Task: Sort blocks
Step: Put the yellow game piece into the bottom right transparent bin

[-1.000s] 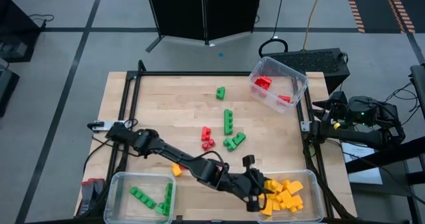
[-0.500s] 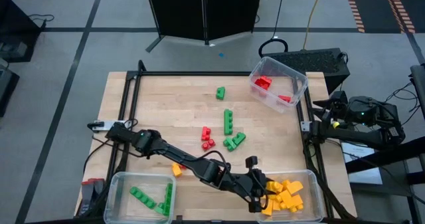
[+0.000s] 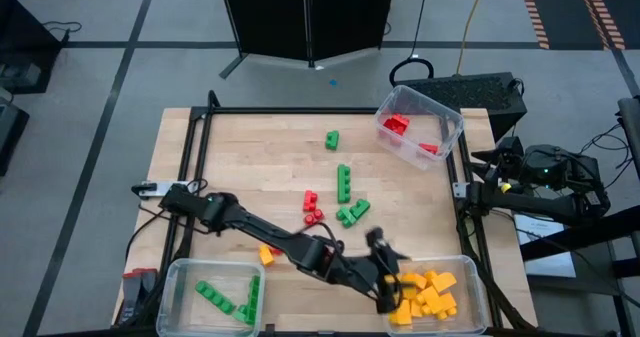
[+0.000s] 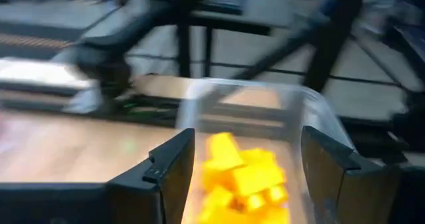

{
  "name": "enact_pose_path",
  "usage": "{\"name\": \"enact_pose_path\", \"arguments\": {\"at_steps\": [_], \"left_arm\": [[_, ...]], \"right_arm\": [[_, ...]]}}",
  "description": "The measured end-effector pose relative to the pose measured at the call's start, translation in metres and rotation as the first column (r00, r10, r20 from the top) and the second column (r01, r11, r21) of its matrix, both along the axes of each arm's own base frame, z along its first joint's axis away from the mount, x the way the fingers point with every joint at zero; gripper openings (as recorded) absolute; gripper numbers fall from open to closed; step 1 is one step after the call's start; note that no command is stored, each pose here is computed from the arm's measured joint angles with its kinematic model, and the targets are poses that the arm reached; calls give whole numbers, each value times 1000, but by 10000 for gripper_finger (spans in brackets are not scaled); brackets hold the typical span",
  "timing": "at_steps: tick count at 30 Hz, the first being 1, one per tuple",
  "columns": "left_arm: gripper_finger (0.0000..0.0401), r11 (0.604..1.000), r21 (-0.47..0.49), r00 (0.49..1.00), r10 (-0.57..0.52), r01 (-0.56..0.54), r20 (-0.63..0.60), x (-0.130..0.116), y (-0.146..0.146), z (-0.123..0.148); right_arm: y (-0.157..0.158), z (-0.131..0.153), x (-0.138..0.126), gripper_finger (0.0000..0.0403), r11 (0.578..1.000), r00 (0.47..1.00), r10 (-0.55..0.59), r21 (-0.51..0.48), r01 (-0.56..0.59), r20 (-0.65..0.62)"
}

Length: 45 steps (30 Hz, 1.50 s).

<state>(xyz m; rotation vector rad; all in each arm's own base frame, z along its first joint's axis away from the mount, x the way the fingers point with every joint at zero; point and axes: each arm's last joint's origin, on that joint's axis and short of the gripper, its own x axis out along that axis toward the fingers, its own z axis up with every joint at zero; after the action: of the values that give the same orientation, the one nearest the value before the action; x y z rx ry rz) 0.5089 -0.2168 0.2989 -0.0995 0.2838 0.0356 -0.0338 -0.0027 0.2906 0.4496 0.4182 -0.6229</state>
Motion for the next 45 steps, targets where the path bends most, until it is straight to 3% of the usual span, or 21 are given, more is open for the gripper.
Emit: {"name": "enact_pose_path", "arguments": {"at_steps": [6,9,12,13,15,17,19,22,25,27,33,36,45], "left_arm": [[191,954,-65,940,274,-292,-201,-69,45,78],[185,916,-67,845,335,-396,-416,-115,66,94],[184,822,-46,673,431,-567,-601,-161,87,104],[184,789,-80,652,441,-609,-617,-168,92,108],[184,792,-114,662,411,-600,-627,-176,99,112],[184,768,-163,665,403,-619,-628,-176,104,114],[184,716,-139,597,440,-684,-671,-177,113,109],[184,761,-92,572,397,-642,-718,-166,118,91],[180,776,-57,479,327,-628,-815,-157,119,68],[167,807,-43,432,269,-589,-861,-154,118,53],[66,823,18,314,236,-567,-920,-151,116,21],[11,824,8,247,179,-567,-952,-153,114,8],[0,778,18,19,38,-627,-999,-164,111,-31]], "right_arm": [[0,0,0,208,1000,1000,2,-2,-2,-2],[0,0,0,208,1000,1000,4,-4,-4,-3],[0,0,0,208,1000,1000,9,-10,-9,-8],[0,0,0,208,1000,1000,10,-12,-10,-9],[0,0,0,208,1000,1000,13,-16,-13,-11],[0,0,0,208,1000,1000,13,-19,-13,-12],[0,0,0,208,1000,1000,12,-24,-12,-15],[-1,0,0,208,1000,1000,-3,-31,2,-15],[-1,0,0,208,1000,1000,-4,-30,4,-15],[-1,0,0,208,1000,1000,-5,-29,4,-14],[0,0,-1,208,1000,1000,-6,-25,6,-11],[0,0,-1,208,1000,1000,-5,-27,5,-13],[0,0,-1,208,999,1000,-7,-31,6,-14]]}}
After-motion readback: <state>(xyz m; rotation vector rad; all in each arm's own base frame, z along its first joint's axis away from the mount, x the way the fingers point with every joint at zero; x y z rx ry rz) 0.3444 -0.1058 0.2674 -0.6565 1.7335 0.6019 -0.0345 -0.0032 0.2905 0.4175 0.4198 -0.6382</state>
